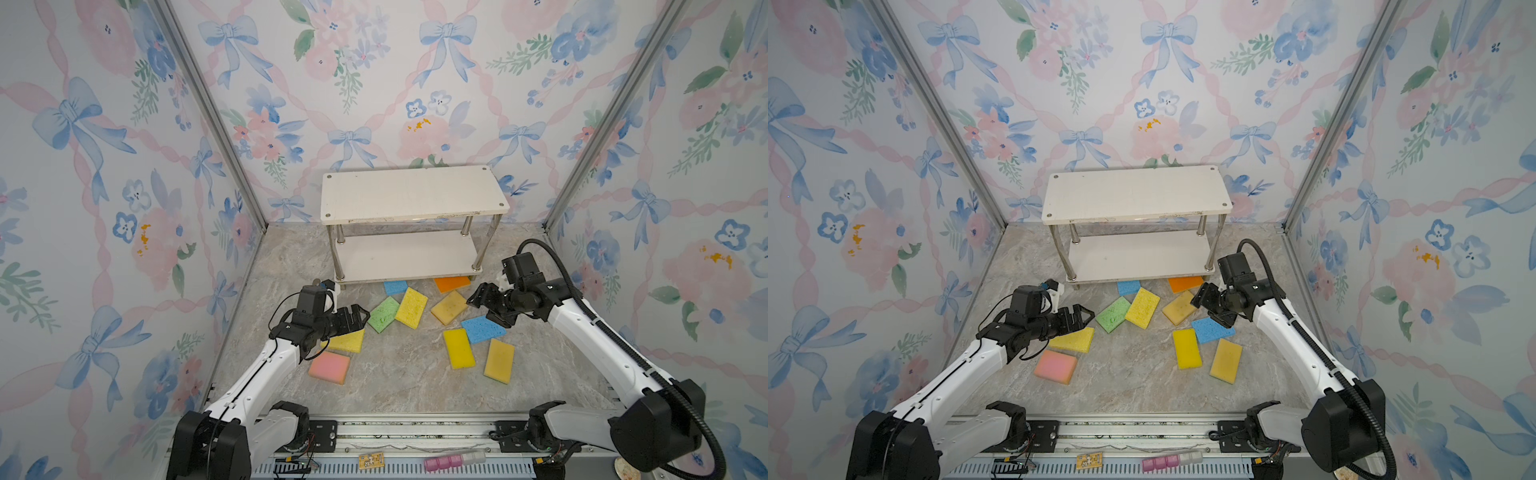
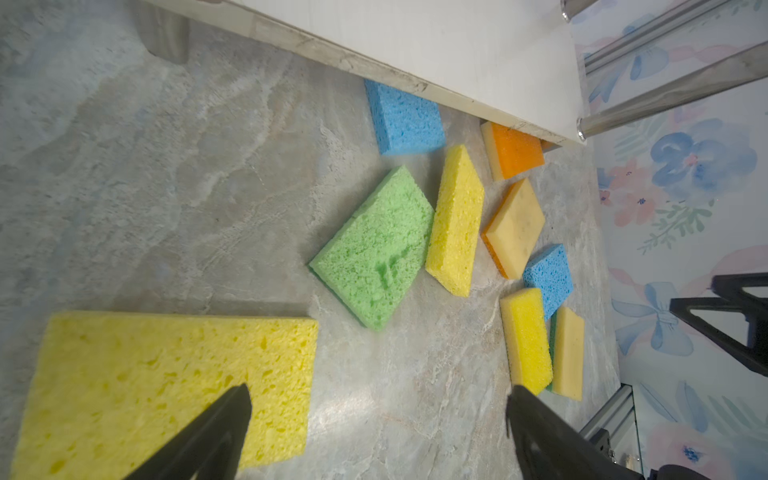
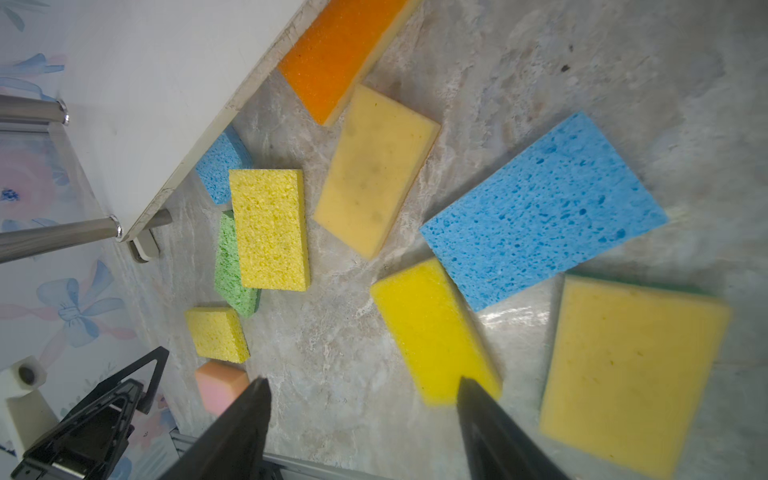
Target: Place and organize the cleaning sponges onto the shelf
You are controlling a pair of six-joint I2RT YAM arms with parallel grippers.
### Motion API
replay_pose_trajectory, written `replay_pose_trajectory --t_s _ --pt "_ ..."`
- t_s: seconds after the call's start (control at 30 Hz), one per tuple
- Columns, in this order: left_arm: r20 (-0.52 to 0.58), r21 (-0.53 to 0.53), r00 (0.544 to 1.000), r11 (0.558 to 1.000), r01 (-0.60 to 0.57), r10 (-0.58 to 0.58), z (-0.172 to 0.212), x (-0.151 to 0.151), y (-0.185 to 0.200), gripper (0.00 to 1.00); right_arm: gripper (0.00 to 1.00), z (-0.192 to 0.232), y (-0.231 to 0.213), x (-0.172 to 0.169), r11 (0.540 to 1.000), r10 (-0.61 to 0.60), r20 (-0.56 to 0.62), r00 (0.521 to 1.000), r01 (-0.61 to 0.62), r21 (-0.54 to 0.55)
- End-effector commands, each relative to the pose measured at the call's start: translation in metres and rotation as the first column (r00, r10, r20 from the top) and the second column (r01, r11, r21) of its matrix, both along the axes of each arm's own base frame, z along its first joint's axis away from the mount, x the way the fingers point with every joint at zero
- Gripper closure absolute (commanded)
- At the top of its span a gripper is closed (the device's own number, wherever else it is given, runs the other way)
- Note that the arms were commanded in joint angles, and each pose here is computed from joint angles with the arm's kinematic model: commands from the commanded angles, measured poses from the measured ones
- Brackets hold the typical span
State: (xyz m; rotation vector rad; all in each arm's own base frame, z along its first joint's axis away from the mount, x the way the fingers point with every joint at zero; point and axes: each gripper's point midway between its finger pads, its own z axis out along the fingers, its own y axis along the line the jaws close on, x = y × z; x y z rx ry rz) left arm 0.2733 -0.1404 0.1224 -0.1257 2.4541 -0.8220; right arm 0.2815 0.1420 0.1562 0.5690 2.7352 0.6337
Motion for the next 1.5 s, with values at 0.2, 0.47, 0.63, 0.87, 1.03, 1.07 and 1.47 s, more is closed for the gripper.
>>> replay_pose_trajectory --t_s 0.2,0.47,0.63,0.87,1.03,1.07,1.47 --pt "0.044 -0.043 0.992 0.992 0.122 -0.120 0.005 0.001 -0.037 0.02 0.37 -0.056 0.022 0.032 0.998 -0.048 -0.008 0.999 0.047 -0.046" --pt "0.069 -0.057 0.992 0.992 0.110 -0.106 0.012 0.005 -0.039 0.02 0.40 -0.078 0.022 0.053 0.996 -0.075 -0.024 0.997 0.074 -0.054" --pt "0.065 -0.050 0.992 0.993 0.110 -0.107 0.010 0.006 -0.039 0.02 0.41 -0.086 0.016 0.059 0.994 -0.087 -0.042 0.995 0.084 -0.065" --pt "0.086 -0.038 0.992 0.995 0.098 -0.094 0.017 0.016 -0.039 0.02 0.42 -0.100 0.006 0.067 0.992 -0.106 -0.068 0.992 0.101 -0.072" --pt "0.087 -0.028 0.992 0.995 0.098 -0.095 0.017 0.020 -0.040 0.02 0.44 -0.107 0.002 0.073 0.991 -0.115 -0.073 0.991 0.110 -0.079" --pt "0.086 -0.026 0.992 0.995 0.099 -0.096 0.017 0.021 -0.040 0.02 0.45 -0.108 0.001 0.075 0.990 -0.119 -0.073 0.990 0.113 -0.081" --pt "0.118 -0.017 0.985 0.992 0.126 -0.124 0.029 0.036 -0.047 0.02 0.63 -0.123 -0.001 0.081 0.987 -0.141 -0.089 0.986 0.133 -0.085"
